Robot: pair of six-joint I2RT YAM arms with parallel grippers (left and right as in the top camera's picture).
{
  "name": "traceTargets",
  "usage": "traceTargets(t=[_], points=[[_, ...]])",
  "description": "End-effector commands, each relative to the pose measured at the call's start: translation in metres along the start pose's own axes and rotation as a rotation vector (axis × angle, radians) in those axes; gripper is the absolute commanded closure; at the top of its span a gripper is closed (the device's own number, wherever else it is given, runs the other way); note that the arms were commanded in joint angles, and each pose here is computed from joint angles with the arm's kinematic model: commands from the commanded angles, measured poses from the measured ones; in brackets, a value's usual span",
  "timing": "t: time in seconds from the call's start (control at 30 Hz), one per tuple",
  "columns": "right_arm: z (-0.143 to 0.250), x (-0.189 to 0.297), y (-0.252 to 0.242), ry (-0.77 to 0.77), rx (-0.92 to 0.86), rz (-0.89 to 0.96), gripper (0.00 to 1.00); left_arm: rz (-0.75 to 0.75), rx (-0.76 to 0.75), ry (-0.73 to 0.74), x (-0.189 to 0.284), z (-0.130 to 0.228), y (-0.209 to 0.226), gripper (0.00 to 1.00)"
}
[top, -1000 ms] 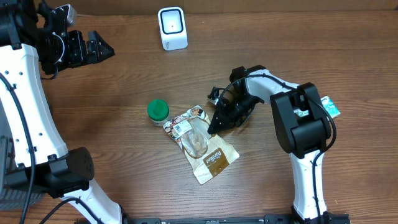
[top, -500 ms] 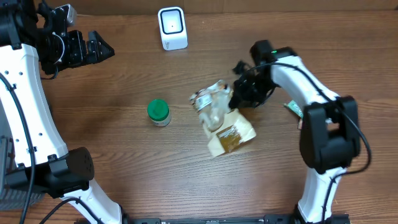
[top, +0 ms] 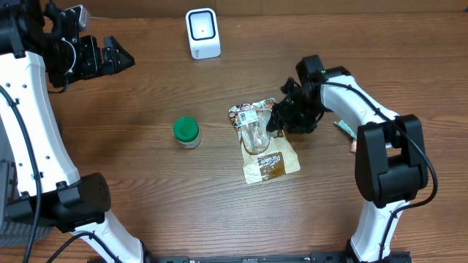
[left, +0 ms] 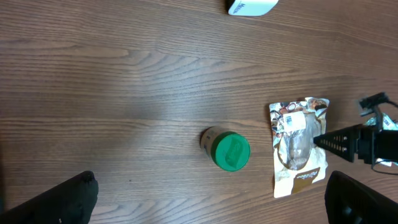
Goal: Scan the item barcode
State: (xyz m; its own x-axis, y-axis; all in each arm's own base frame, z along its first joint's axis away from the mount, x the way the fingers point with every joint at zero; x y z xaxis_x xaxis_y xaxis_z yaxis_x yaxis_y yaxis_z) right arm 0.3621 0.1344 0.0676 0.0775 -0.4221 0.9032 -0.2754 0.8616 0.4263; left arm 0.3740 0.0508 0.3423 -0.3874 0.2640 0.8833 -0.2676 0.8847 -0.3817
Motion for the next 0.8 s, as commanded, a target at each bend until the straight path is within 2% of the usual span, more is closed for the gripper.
traceTargets(t=[0.0, 0.07, 0.27, 0.47, 0.6, 0.77], points=[[0.009, 0.0, -0.02, -0.01, -0.066, -0.033, 0.34, 0.001, -0.03, -0.011, 0.004, 0.001, -0.004, 0.0], [0.011, 0.002, -0.027, -0.024, -0.074, -0.073, 0.34, 0.0, -0.03, -0.011, 0.004, 0.001, -0.004, 0.0], [0.018, 0.008, -0.029, -0.083, 0.058, -0.26, 0.25, 0.0, -0.03, -0.011, 0.004, 0.001, -0.004, 0.0], [0.023, -0.008, -0.027, -0.099, 0.098, -0.276, 0.24, 0.0, -0.03, -0.012, 0.004, 0.001, -0.004, 0.01], [0.025, -0.011, -0.026, -0.095, 0.1, -0.276, 0.24, 0.007, -0.067, -0.103, 0.005, -0.017, -0.006, 0.01], [0.026, -0.01, -0.027, -0.093, 0.097, -0.275, 0.24, 0.026, -0.052, -0.123, 0.005, -0.022, -0.009, 0.0]])
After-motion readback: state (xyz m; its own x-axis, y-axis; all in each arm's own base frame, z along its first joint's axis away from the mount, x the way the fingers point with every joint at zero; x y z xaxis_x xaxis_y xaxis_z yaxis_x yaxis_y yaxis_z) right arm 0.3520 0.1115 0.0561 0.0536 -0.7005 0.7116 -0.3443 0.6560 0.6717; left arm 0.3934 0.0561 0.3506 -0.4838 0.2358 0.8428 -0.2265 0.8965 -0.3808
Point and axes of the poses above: each gripper's point midway between its finger pads, its own x axis back along the fingers, its own y axis along the line the jaws close on, z = x × y, the point moved 5 cm from there along x, back along the fingers, and after that the axes turned 13 degrees about x, right-handed, at the moved point
